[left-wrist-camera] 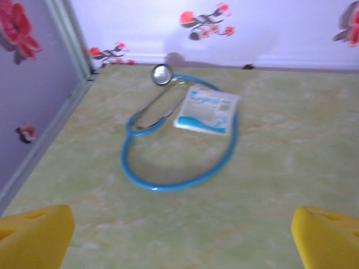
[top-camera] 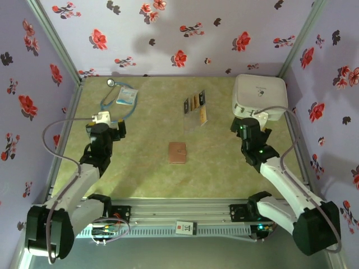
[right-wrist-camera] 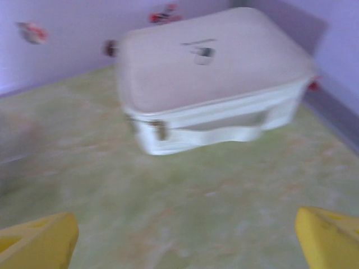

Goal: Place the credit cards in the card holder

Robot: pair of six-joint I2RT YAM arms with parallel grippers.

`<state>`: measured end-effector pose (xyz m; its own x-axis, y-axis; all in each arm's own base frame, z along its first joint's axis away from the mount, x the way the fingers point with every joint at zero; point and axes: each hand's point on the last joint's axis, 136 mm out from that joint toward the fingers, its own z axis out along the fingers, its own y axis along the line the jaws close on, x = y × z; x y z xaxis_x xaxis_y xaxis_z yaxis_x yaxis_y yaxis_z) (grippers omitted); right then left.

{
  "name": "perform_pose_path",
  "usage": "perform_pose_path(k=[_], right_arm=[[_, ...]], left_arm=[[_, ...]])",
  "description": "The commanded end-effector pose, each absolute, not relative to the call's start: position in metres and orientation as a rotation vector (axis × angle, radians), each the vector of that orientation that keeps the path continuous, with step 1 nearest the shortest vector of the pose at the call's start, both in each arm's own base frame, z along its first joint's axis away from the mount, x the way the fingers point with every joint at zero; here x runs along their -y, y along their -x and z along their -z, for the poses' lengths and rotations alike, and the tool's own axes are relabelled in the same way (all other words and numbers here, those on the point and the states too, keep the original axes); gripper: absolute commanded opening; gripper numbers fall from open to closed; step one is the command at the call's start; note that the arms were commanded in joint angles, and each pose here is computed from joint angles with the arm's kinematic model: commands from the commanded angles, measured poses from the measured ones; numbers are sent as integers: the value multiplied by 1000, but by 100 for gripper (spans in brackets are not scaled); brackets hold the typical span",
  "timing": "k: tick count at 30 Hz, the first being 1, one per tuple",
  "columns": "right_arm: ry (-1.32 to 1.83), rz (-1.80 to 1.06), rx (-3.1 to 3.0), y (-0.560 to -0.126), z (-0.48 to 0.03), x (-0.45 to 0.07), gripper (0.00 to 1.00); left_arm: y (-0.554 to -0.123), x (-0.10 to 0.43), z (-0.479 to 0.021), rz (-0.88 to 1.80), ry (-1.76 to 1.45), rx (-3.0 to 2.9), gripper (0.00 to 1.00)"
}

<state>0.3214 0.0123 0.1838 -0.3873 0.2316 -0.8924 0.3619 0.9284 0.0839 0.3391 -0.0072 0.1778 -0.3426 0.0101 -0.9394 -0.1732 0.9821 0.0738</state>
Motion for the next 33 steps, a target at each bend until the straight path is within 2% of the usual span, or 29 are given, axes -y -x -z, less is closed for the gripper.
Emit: perform_pose_path(k=[1,6,9,16,22,27,33], right_arm=[[-549,337,-1846,-328,-187,30,100],[-524,604,-1913,-333,-135,59,99],[-478,654,-1946,-341,-119,60,99],[-358,454,-1849,-370,-124,45,99],[-294,140,-1880,-380,-92,34,99],[-265,104,-1928,-397,-83,32,99],[-263,125,-1906,-392,-89,32,99]], left_arm=[[-352,-16,-191,-255,189,-1770,100],[-360,-36,-144,-299,206,-1842,100],[-370,-41,-126,-298,210,-1876,100],[-392,-30,-104,-229,160,-1880,100],[-395,-14,-97,-174,48,-1899,100],[-400,-15,-93,-85,41,-1936,100],[-399,-14,-94,-105,31,-1925,100]])
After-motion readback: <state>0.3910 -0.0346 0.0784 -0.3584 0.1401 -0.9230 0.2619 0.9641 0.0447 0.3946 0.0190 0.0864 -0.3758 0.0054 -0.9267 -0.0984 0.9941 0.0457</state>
